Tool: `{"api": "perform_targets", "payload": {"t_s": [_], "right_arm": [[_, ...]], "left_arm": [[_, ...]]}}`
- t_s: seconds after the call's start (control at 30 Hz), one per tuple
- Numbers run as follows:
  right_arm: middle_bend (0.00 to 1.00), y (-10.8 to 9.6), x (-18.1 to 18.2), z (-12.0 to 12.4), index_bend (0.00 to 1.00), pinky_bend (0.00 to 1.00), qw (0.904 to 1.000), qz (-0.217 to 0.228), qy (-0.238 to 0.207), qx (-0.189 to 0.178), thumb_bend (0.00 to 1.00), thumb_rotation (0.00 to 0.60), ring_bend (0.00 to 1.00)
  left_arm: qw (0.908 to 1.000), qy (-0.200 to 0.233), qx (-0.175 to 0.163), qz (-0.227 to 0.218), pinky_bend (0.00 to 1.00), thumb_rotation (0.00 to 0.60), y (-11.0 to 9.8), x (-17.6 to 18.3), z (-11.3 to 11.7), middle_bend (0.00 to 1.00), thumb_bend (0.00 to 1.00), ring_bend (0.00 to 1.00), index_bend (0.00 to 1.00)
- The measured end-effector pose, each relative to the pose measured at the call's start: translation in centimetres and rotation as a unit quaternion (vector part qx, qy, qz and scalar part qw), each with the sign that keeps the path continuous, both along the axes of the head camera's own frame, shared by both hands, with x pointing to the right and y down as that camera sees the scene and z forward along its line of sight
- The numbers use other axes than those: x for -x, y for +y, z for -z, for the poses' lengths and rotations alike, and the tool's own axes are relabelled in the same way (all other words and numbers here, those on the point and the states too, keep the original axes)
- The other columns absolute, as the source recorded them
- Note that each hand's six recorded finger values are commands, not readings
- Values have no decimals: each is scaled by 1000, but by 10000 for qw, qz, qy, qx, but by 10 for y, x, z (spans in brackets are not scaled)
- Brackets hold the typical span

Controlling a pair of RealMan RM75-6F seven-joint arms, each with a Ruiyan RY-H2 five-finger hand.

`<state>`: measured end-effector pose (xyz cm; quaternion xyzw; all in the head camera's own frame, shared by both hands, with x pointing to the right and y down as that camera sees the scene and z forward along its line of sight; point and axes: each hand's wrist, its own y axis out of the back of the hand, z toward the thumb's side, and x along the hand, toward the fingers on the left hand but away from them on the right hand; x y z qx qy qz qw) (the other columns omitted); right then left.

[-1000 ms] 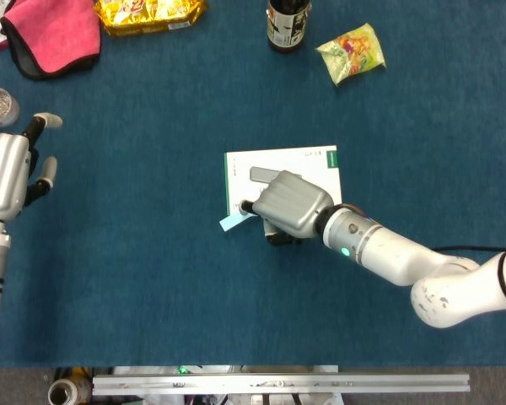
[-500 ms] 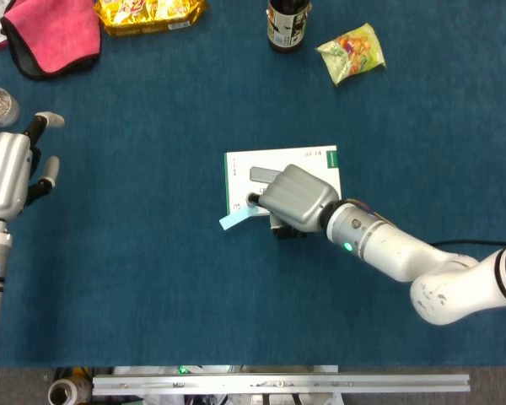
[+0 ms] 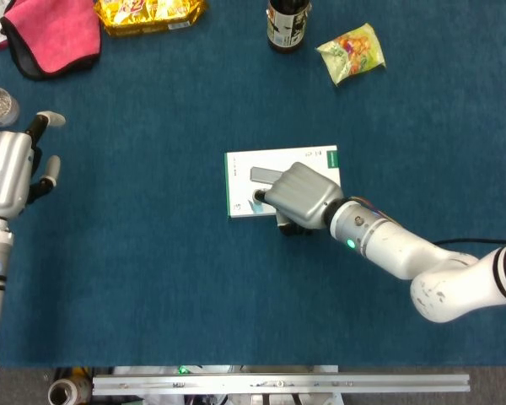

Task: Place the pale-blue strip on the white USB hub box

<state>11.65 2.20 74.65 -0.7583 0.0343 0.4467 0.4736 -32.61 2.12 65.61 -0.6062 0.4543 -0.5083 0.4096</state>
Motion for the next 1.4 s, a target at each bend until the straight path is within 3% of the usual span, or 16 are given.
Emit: {"api": "perform_targets", "payload": {"t_s": [0.3,0.8,1.4], "right_arm": [[1000,4,-2,13,270,1000,9998,15,-184,-45,1000,290,1000],[1000,9,-4,0,270,1000,9999,99,-3,34,1000,342,1000],[1000,13,5,-2,270,1000,9999,109,-90,81,1000,349,1000]], "left_arm": [[10000,-4,22,3,997,600,1,-1,0,957,385,976,305],[10000,-11,55,62,997,600,2,2,-1,957,385,975,305],[9999,-2,71,133,997,600,2,6,-1,957,386,975,305]]}}
